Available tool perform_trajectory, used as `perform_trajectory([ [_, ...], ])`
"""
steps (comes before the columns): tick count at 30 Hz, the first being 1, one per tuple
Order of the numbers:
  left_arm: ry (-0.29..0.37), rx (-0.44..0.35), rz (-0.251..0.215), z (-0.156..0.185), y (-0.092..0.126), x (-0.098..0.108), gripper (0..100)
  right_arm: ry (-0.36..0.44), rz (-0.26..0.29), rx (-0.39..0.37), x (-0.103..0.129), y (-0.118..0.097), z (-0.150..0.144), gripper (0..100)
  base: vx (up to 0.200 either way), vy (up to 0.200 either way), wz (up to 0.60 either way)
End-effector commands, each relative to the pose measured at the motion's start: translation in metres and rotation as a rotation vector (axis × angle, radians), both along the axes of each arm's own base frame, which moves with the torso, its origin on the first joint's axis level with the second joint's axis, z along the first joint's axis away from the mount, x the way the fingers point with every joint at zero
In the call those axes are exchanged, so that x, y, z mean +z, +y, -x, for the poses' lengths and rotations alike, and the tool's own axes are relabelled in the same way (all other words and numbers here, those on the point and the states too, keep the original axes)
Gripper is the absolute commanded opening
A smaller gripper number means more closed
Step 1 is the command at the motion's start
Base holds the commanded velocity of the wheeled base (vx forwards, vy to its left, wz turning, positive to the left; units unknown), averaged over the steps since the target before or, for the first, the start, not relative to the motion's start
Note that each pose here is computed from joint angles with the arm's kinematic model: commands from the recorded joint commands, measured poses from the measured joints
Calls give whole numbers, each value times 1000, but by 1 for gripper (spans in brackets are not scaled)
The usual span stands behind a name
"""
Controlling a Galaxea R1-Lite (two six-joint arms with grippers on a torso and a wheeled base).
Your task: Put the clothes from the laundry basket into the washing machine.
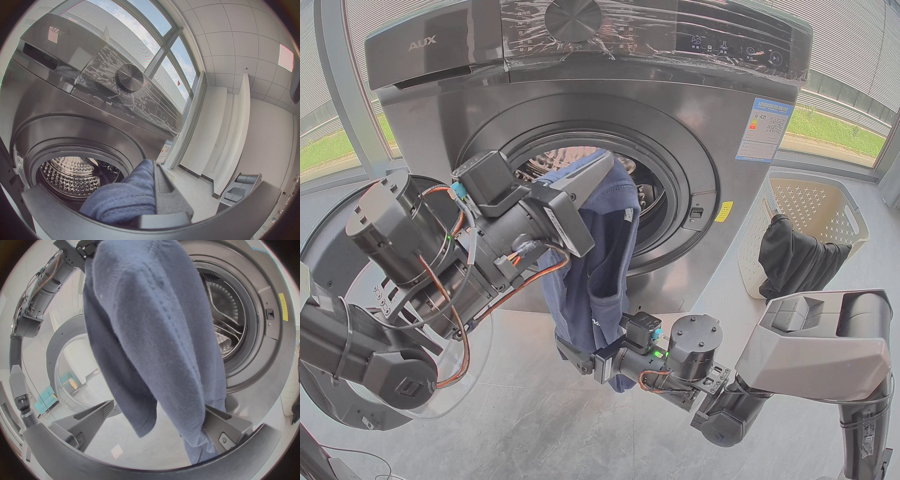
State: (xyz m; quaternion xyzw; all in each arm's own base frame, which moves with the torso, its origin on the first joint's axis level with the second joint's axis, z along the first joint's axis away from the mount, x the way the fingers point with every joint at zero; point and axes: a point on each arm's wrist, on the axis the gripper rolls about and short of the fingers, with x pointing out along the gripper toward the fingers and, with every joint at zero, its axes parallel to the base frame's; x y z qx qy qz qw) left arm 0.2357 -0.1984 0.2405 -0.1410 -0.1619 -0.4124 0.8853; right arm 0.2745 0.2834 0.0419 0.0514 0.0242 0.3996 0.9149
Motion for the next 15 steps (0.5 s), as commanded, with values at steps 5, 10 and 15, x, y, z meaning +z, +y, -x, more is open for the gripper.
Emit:
perform_trajectory([
  [5,-12,-7,11,0,-3,4,0,-24,-24,-58,-15,15,-28,100,0,0,0],
  [10,-21,3,31,4,-4,9,0,-41,-44,-118,-13,15,-47,100,0,0,0],
  [15,-32,7,43,5,-3,12,0,-42,-49,-152,-16,8,-59,100,0,0,0],
])
